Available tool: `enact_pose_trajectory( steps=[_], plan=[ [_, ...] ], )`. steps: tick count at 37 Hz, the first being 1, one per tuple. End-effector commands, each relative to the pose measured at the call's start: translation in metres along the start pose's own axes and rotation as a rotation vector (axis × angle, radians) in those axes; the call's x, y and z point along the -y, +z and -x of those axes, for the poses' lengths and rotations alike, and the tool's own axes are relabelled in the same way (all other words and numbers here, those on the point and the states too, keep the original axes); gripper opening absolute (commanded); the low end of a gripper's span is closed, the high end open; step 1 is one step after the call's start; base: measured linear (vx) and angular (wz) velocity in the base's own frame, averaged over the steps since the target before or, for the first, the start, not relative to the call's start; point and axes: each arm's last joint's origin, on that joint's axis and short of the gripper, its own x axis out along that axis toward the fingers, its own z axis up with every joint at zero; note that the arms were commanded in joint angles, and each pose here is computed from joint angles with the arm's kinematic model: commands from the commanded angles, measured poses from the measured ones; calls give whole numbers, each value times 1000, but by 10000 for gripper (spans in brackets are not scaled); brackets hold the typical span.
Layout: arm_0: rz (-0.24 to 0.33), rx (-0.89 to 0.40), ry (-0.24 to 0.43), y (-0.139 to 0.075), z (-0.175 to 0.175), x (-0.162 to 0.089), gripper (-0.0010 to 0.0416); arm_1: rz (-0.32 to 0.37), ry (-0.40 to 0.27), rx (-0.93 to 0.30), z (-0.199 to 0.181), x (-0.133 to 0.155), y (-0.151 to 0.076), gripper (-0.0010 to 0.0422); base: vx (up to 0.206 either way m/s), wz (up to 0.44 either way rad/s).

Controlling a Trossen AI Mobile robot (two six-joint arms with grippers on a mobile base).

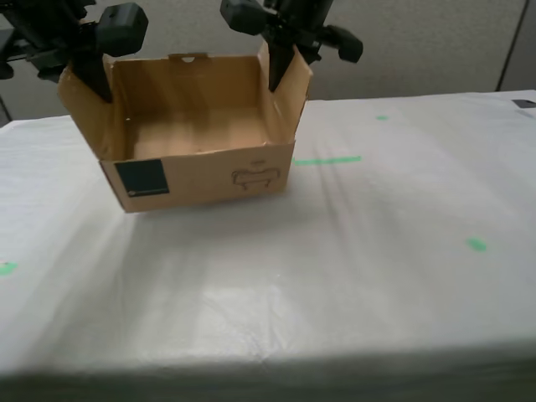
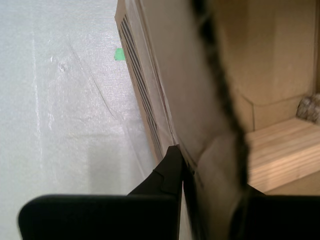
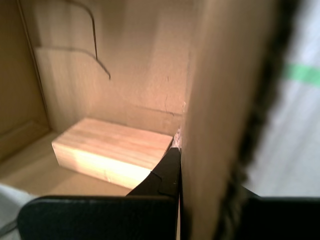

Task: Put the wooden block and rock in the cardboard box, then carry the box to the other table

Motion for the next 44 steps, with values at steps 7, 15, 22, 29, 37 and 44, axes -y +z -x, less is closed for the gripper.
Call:
enact_pose_trajectory(
  steps=[7, 15, 22, 29, 37, 44],
  plan=[
    [-58, 8, -109, 1, 12, -1, -1, -103, -74, -68, -34, 13, 37, -2, -2, 139],
    [-100, -34, -177, -8, 2, 10, -1, -134, -109, -85, -39, 27, 56, -2, -1, 41],
    [-148, -54, -258, -13, -6, 33, -1, -171, -122, -113, -50, 45, 60, -2, -1, -6],
    [-200, -64, -280, -10, -2, 60, -1, -195, -116, -148, -63, 55, 57, -1, -5, -78],
    [-165, -74, -281, -10, -1, 65, 0, -163, -106, -126, -63, 54, 59, 0, -6, -120],
    [-158, -49, -273, -7, 0, 64, 0, -146, -88, -123, -63, 54, 59, 0, -4, -32]
  ],
)
